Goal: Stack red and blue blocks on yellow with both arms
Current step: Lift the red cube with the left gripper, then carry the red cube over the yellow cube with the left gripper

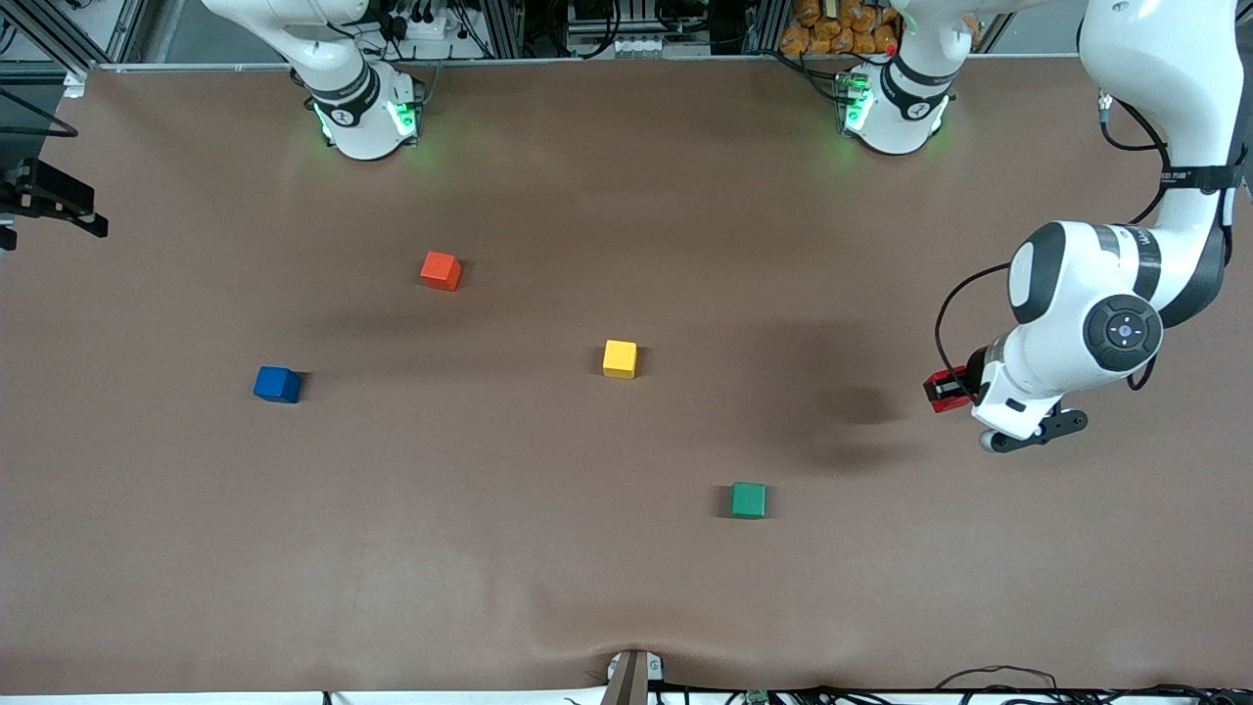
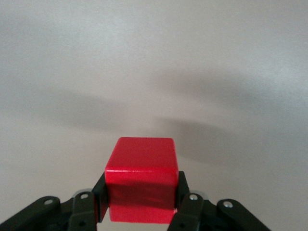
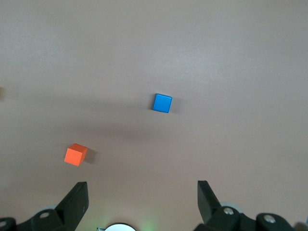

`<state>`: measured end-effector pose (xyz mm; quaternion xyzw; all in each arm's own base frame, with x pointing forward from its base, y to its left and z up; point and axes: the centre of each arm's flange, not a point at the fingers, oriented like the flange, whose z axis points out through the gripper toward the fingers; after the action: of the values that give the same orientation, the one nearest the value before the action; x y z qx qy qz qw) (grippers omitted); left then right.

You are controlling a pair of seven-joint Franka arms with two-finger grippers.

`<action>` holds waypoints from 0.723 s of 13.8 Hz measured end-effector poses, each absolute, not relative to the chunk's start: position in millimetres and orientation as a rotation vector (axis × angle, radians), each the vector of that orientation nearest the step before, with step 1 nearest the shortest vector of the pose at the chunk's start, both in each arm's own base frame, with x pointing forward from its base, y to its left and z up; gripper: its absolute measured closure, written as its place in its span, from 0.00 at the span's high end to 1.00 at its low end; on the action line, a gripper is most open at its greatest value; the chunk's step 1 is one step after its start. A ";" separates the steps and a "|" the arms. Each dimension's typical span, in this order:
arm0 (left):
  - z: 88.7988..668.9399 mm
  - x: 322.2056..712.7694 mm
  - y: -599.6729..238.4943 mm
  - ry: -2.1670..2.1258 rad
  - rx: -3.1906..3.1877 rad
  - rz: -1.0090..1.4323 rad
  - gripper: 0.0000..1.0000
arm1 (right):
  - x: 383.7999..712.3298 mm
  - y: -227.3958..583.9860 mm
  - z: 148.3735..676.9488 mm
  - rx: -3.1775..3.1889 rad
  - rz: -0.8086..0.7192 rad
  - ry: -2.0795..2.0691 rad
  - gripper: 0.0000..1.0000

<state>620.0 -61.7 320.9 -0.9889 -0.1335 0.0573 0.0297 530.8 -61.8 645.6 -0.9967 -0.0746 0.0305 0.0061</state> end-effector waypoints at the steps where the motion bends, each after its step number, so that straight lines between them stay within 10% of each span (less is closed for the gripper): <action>1: 322.8 620.8 -65.3 -0.404 -3.052 0.170 0.56 | 530.7 -62.6 645.6 -3.119 0.096 -0.231 1.00; 10: 334.1 611.7 -141.9 -0.419 -3.039 0.168 0.56 | 530.5 -64.4 644.8 -3.119 0.098 -0.226 1.00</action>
<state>611.7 -141.9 334.1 -0.9885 -0.1365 0.0548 0.0348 530.5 -64.4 644.8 -0.9969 -0.0721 0.0314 0.0063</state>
